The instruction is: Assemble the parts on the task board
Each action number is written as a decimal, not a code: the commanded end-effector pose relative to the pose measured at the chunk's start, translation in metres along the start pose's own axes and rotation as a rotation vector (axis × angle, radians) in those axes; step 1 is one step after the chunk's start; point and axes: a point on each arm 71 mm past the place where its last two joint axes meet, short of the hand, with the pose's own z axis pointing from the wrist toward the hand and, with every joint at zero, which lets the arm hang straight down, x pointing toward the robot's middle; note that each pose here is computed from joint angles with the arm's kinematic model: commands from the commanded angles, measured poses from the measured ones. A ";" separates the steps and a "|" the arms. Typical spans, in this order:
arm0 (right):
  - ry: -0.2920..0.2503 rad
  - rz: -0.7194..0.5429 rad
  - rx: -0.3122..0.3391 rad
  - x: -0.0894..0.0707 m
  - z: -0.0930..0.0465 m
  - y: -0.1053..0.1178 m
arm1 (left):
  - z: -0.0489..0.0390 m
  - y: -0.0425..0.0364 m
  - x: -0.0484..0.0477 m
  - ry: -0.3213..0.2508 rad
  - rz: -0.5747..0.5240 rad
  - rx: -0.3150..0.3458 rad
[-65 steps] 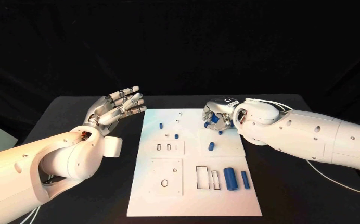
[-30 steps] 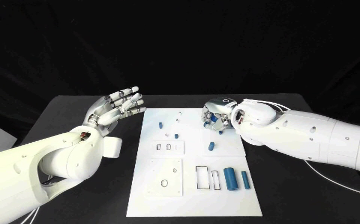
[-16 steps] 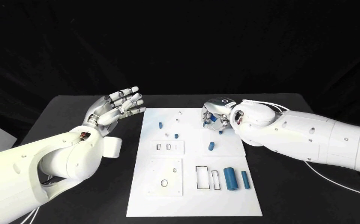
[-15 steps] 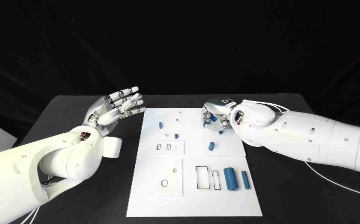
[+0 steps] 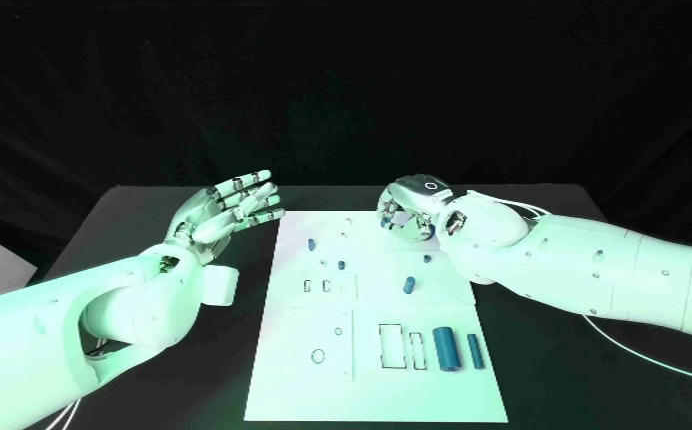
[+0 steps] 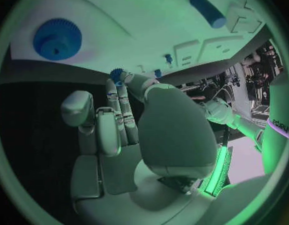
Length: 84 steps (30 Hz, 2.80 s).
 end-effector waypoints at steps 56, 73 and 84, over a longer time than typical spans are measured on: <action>0.001 0.000 -0.010 0.024 0.055 0.034 | 0.0063 -0.0027 0.0135 0.043 -0.025 0.010; 0.023 -0.005 0.007 0.029 0.060 0.035 | 0.0068 -0.0033 0.0141 0.044 -0.025 0.011; 0.046 -0.008 0.012 0.031 0.062 0.033 | 0.0070 -0.0036 0.0138 0.043 -0.024 0.011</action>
